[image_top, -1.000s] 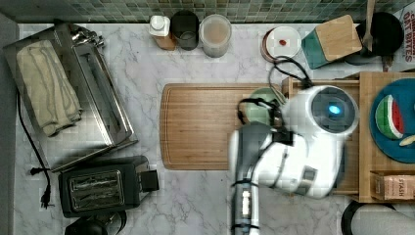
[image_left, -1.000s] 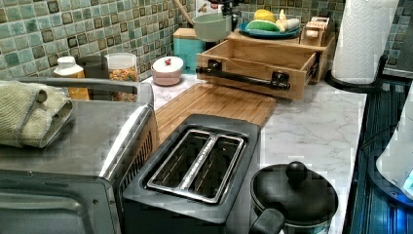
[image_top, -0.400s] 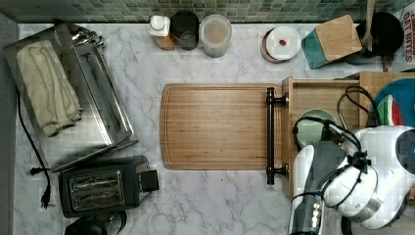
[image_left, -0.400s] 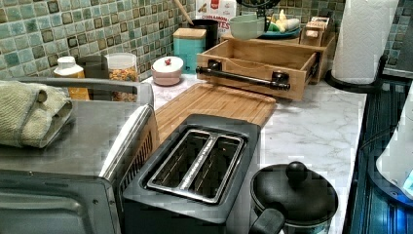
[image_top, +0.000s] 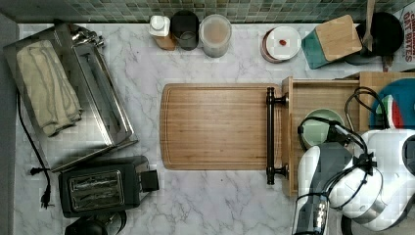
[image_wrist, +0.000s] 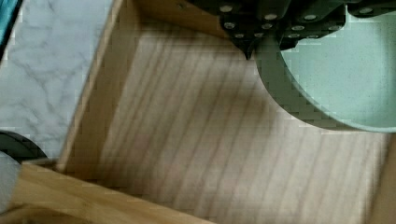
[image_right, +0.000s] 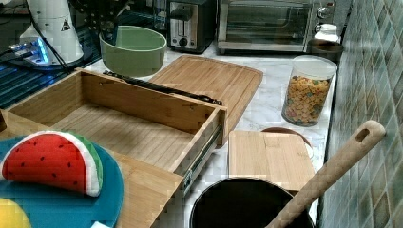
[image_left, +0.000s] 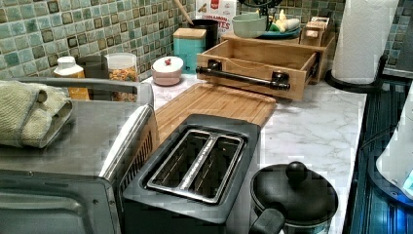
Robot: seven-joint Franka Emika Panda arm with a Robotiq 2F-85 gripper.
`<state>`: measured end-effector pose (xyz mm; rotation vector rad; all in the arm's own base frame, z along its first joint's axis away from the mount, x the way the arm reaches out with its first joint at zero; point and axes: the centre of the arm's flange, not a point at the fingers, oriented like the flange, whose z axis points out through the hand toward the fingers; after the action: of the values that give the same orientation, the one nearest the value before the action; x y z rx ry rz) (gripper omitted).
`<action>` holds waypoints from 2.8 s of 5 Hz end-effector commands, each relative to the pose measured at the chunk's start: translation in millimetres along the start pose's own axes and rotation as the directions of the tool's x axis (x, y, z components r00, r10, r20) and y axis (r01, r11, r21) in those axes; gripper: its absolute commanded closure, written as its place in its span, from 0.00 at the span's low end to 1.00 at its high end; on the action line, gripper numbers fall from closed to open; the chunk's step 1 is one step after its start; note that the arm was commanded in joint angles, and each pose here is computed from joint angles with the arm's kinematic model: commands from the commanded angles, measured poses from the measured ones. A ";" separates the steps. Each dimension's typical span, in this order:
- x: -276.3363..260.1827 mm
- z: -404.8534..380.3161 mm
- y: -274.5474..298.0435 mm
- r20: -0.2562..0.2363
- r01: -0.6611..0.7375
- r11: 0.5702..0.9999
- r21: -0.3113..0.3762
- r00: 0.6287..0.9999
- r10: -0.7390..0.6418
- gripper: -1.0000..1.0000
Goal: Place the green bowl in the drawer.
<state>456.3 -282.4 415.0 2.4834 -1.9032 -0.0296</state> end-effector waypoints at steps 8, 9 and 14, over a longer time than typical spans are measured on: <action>38.6 113.9 50.5 0.036 -0.338 0.937 0.090 0.941 0.336 1.00; 43.0 126.3 52.7 0.034 -0.320 0.942 0.099 0.948 0.318 1.00; 52.9 141.1 54.0 0.005 -0.304 0.946 0.114 0.952 0.305 0.00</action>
<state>410.6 -320.1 256.7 2.1760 -2.3374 -0.0581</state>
